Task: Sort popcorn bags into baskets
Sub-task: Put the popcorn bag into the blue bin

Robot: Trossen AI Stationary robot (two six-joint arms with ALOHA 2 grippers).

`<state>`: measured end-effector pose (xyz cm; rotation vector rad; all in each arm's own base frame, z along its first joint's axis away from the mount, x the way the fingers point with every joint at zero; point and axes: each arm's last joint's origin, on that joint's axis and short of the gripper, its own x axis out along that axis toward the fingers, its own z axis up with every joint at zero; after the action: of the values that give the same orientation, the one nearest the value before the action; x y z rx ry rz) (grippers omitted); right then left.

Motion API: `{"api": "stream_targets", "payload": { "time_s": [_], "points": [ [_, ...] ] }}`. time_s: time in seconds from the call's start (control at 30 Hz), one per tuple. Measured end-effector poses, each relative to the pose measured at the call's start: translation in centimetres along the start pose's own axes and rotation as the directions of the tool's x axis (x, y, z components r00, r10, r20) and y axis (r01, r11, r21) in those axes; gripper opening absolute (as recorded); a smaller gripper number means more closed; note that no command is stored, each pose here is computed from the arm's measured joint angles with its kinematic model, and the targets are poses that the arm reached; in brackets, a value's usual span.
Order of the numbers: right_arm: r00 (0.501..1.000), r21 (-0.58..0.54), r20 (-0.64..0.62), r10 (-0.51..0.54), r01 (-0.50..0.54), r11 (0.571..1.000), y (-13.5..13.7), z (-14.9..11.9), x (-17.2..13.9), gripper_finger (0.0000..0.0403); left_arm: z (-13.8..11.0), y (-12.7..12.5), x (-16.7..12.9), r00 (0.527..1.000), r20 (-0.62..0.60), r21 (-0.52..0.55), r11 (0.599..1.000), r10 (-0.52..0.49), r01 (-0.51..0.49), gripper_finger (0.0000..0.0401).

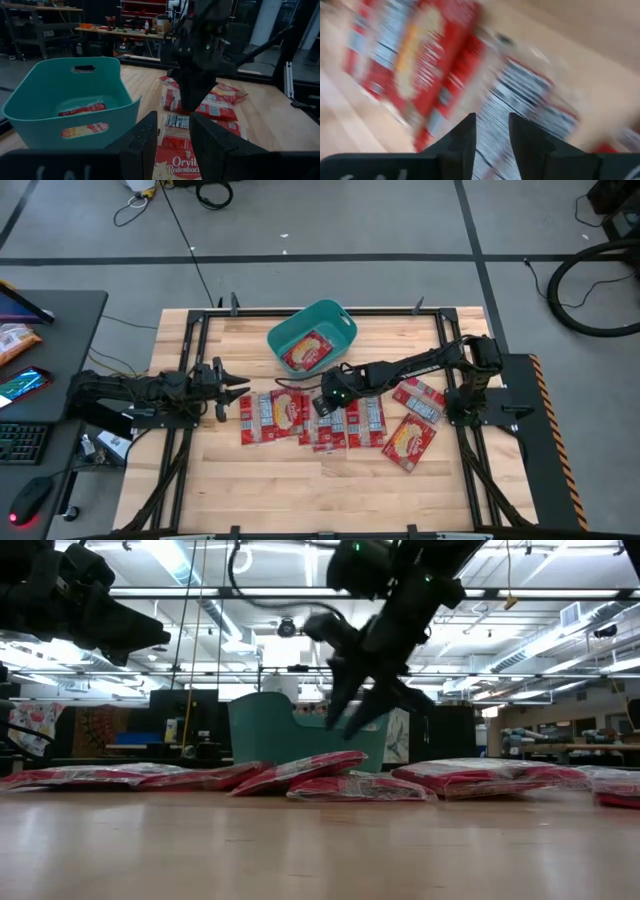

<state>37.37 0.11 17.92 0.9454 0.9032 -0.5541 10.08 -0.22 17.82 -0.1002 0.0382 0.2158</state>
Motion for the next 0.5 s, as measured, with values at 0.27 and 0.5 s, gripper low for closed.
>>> {"api": "stream_targets", "payload": {
  "time_s": [0.27, 0.5],
  "points": [
    [0.974, 0.043, -0.207, -0.091, 0.102, 0.994, -2.1, 0.2, -1.0, 0.0187, 0.0, 0.0, 0.0, 1.0, 0.0, -0.006, 1.0, 0.0, 0.0, 0.0119],
    [0.914, 0.128, -0.319, -0.251, 0.304, 0.944, -3.6, -1.0, -4.4, 0.0215, 0.0, 0.0, 0.0, 1.0, 0.0, -0.005, 1.0, 0.0, 0.0, 0.0119]
  ]
}}
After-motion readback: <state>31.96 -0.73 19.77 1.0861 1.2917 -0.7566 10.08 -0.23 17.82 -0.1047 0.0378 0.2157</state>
